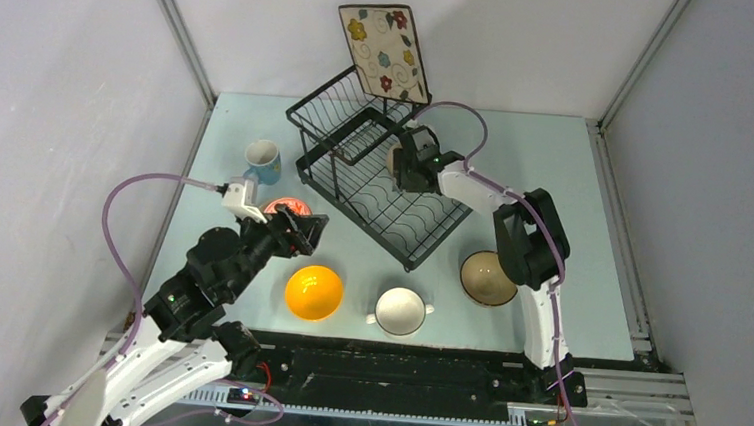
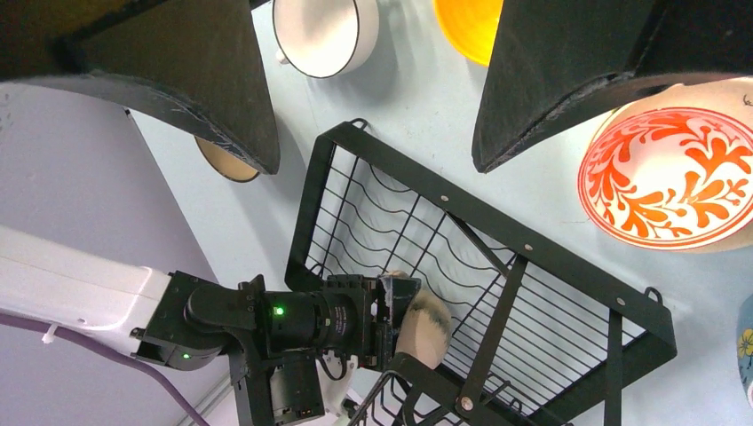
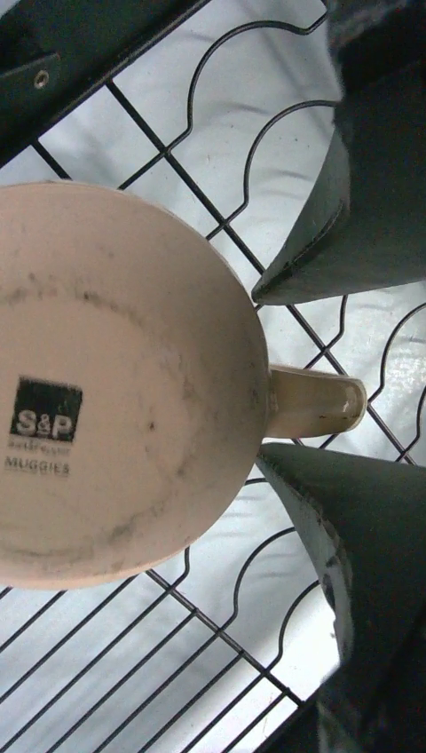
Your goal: Load the mixed dishes into the dish rack
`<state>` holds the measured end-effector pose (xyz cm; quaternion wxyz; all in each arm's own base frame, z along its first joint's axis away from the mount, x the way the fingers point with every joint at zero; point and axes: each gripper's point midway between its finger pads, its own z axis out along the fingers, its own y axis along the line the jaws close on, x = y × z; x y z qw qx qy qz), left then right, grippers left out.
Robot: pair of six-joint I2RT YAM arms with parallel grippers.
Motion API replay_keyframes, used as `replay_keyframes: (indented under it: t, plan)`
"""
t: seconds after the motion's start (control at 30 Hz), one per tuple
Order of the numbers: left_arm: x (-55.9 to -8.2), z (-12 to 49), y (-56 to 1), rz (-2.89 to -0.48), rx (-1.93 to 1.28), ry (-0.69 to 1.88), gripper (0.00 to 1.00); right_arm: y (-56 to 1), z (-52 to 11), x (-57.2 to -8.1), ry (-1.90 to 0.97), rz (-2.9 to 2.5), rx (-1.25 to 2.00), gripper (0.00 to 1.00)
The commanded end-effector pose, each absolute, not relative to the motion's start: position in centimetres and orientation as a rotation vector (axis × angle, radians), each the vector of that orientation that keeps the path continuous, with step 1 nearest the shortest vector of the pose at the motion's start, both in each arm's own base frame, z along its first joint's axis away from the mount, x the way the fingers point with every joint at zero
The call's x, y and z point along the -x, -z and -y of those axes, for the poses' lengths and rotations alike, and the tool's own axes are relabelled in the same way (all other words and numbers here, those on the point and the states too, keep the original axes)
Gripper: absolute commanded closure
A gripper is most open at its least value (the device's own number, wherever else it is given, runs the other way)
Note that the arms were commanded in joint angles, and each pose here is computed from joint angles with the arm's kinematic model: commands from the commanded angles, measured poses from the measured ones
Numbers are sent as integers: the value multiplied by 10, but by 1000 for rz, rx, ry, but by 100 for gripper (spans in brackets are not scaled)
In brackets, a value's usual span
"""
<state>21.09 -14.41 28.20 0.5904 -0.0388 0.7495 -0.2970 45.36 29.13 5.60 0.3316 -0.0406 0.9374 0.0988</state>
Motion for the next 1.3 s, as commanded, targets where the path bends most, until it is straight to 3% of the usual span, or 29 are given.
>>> replay_keyframes:
  t: [0.0, 0.3, 0.47, 0.6, 0.67, 1.0, 1.13, 1.27]
  plan:
    - [-212, 141, -281, -1746, 97, 674, 14, -102, -303, -479, -322, -2295, 62, 35]
    - [-214, 146, -278, -1752, 88, 685, 14, -122, -280, -448, -386, -2208, 47, 26]
    - [-214, 145, -277, -1760, 82, 677, 14, -148, -250, -443, -316, -2119, -37, 29]
    - [-213, 144, -278, -1754, 85, 674, 14, -148, -226, -446, -322, -2089, -156, 40]
    - [-213, 144, -277, -1753, 86, 674, 14, -143, -211, -448, -322, -2090, -239, 53]
    - [-213, 142, -276, -1753, 84, 666, 14, -102, -167, -461, -154, -2084, -649, 95]
    - [-212, 140, -275, -1757, 88, 659, 14, -94, -198, -482, -272, -2094, -712, 99]
    - [-212, 138, -272, -1766, 94, 649, 14, -97, -271, -508, -631, -2117, -676, 100]
